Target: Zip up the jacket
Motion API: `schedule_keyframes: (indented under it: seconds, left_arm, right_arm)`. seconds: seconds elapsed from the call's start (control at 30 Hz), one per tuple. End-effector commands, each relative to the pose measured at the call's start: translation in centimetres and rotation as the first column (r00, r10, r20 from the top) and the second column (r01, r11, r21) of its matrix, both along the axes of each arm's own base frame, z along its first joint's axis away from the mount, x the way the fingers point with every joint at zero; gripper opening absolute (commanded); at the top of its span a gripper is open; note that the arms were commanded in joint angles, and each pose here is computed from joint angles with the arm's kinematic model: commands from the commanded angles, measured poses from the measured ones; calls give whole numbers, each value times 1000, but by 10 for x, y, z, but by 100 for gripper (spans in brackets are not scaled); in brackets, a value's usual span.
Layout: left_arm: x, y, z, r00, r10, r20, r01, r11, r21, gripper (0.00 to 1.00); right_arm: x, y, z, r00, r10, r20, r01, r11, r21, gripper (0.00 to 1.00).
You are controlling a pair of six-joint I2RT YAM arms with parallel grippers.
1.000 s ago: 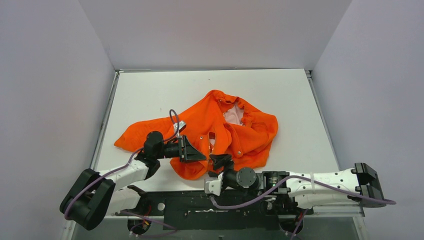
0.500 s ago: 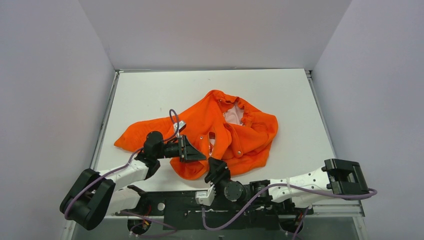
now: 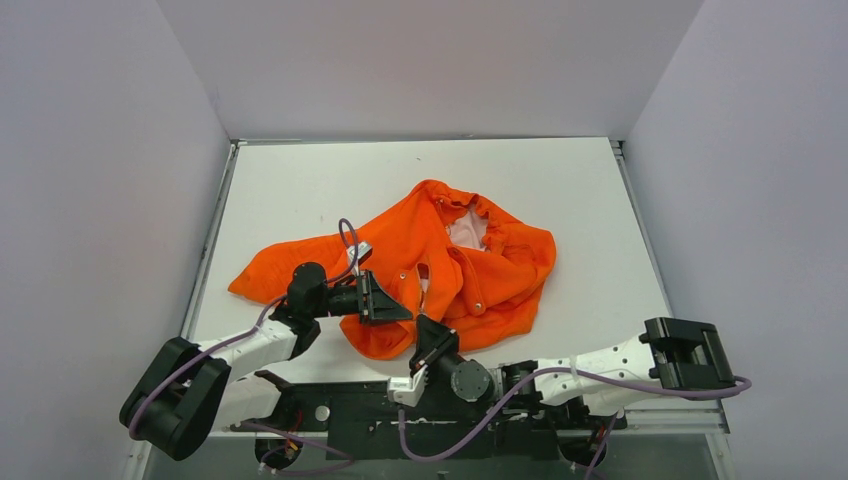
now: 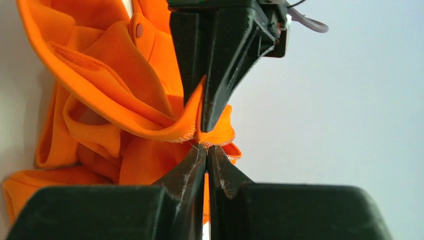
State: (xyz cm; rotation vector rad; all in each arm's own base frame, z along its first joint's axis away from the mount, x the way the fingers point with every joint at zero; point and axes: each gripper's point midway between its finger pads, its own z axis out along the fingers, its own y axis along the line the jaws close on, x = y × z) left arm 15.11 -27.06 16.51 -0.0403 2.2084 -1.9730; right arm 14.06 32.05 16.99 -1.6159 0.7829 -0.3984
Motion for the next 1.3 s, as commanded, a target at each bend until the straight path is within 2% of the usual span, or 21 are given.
schedule_keyframes:
  seconds: [0.0, 0.23, 0.47, 0.7, 0.93, 1.27]
  left_arm:
    - [-4, -2, 17, 996, -38, 82, 42, 998, -45, 0]
    - [-4, -2, 15, 996, -37, 82, 41, 998, -41, 0]
    - [-5, -2, 14, 994, -45, 99, 48, 998, -33, 0]
    - [-7, -1, 14, 992, -56, 112, 60, 998, -31, 0]
    - [-10, -1, 13, 990, -72, 125, 75, 997, -19, 0]
    - [-13, 1, 10, 989, -81, 122, 82, 997, 1, 0]
  right_arm:
    - [-2, 0, 29, 999, -20, -40, 25, 991, 132, 0]
    - [-3, 1, 34, 979, 34, -200, 6, 980, 197, 0]
    - [16, -1, 41, 904, 74, -420, 64, 950, 306, 0]
    - [34, -5, 46, 827, 122, -548, 129, 909, 396, 0]
    - [45, -10, 51, 796, 154, -585, 168, 873, 458, 0]
    - [78, -18, 56, 870, 8, -492, 257, 845, 468, 0]
